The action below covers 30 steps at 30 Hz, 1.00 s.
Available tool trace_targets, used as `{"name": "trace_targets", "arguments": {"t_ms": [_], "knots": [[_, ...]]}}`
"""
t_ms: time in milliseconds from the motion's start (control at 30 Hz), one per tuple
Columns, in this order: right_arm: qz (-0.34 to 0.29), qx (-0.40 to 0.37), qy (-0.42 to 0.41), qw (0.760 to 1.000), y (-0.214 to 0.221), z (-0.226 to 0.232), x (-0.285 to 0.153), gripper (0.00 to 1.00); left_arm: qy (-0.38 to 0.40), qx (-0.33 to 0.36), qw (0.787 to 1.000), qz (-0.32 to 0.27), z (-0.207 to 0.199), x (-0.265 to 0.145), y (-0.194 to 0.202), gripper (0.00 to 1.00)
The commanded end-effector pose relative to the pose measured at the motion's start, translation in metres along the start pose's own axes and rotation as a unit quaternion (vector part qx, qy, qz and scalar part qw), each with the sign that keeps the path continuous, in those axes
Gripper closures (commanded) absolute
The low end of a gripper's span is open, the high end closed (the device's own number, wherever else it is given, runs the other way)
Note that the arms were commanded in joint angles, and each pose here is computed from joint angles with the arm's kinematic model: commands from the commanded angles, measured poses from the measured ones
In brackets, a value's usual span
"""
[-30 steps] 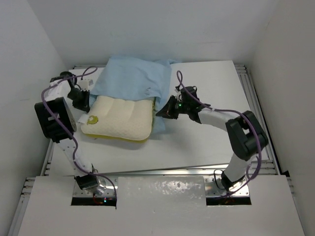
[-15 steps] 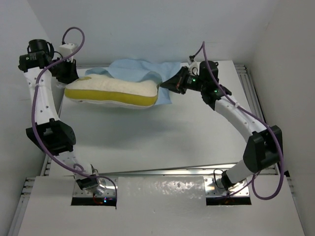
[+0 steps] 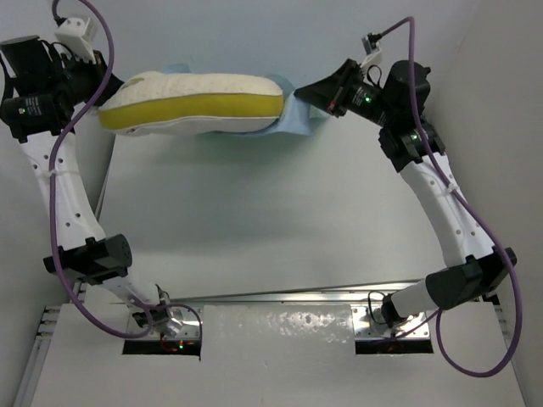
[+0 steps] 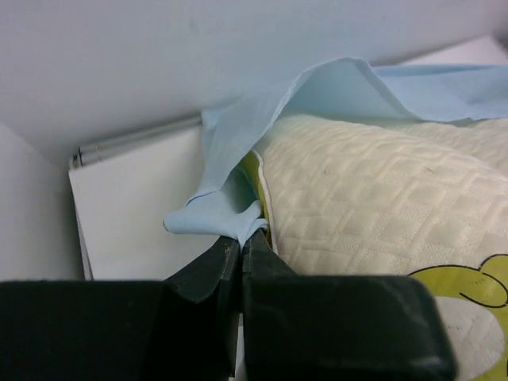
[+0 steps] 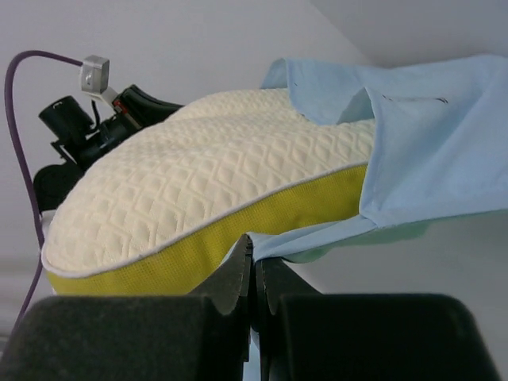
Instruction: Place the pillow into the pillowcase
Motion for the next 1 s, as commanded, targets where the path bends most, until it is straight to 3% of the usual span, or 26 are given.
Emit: {"name": "trace_targets", "arguments": {"t_ms": [0,167,200,333,367,400,467,533,600,667,733,767,833,900,967], "knots": [[-0.068,-0.071,-0.046,0.994,-0.045,0.05,-0.015,1.0,0.017,0.045,0.984,-0.17,-0.03,-0.044,-0.093,1.0],[-0.071,-0.041,-0.029,0.996,-0.056,0.034,-0.007,1.0,-0.015,-0.029,0.991,-0.13,-0.002,-0.016,-0.076,1.0],[-0.095,-0.059,-0.038,0.993,-0.077,0.052,-0.014,1.0,-0.019,-0.019,0.987,-0.156,-0.007,-0.028,-0.095,1.0],[-0.115,-0.061,-0.019,0.991,-0.101,0.049,-0.013,1.0,-0.013,-0.044,0.973,-0.226,-0.016,-0.043,-0.13,1.0],[-0.112,-0.048,-0.012,0.993,-0.095,0.041,-0.012,1.0,-0.011,-0.071,0.978,-0.198,-0.009,-0.026,-0.11,1.0],[-0.082,-0.006,0.014,0.996,-0.068,0.003,-0.002,1.0,-0.01,-0.083,0.979,-0.184,-0.007,-0.02,-0.1,1.0],[-0.084,0.041,0.014,0.995,-0.055,-0.014,-0.003,1.0,-0.041,-0.126,0.984,-0.118,0.013,0.002,-0.062,1.0],[-0.1,0.024,0.007,0.995,-0.072,-0.004,-0.004,1.0,-0.072,-0.142,0.985,-0.063,0.037,0.025,-0.034,1.0],[-0.119,-0.011,0.024,0.992,-0.107,0.017,-0.003,1.0,-0.103,-0.143,0.983,-0.052,0.053,0.032,-0.026,1.0],[-0.105,-0.018,0.045,0.993,-0.108,0.013,-0.002,1.0,-0.115,-0.137,0.984,-0.023,0.059,0.037,-0.01,1.0],[-0.1,0.002,0.046,0.994,-0.093,-0.002,-0.001,1.0,-0.124,-0.129,0.983,0.042,0.068,0.045,0.026,1.0],[-0.077,0.04,0.073,0.994,-0.058,-0.039,0.0,1.0,-0.118,-0.136,0.98,0.087,0.07,0.054,0.054,1.0],[-0.079,0.07,0.083,0.991,-0.044,-0.061,0.003,1.0,-0.089,-0.145,0.968,0.182,0.068,0.066,0.112,1.0],[-0.065,0.069,0.1,0.99,-0.042,-0.078,0.014,1.0,-0.074,-0.146,0.961,0.222,0.066,0.067,0.134,1.0],[-0.08,0.049,0.079,0.992,-0.068,-0.055,0.02,1.0,-0.068,-0.105,0.974,0.188,0.065,0.057,0.105,1.0]]}}
Point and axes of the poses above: each gripper's point midway between its finger pads, its own x axis out along the fingers, its own z axis along the line the jaws close on, y = z × x, the point moved 1 cm from there along -x, back along the fingers, and after that the axes turned 4 degrees about -x, right-handed, at the moved point
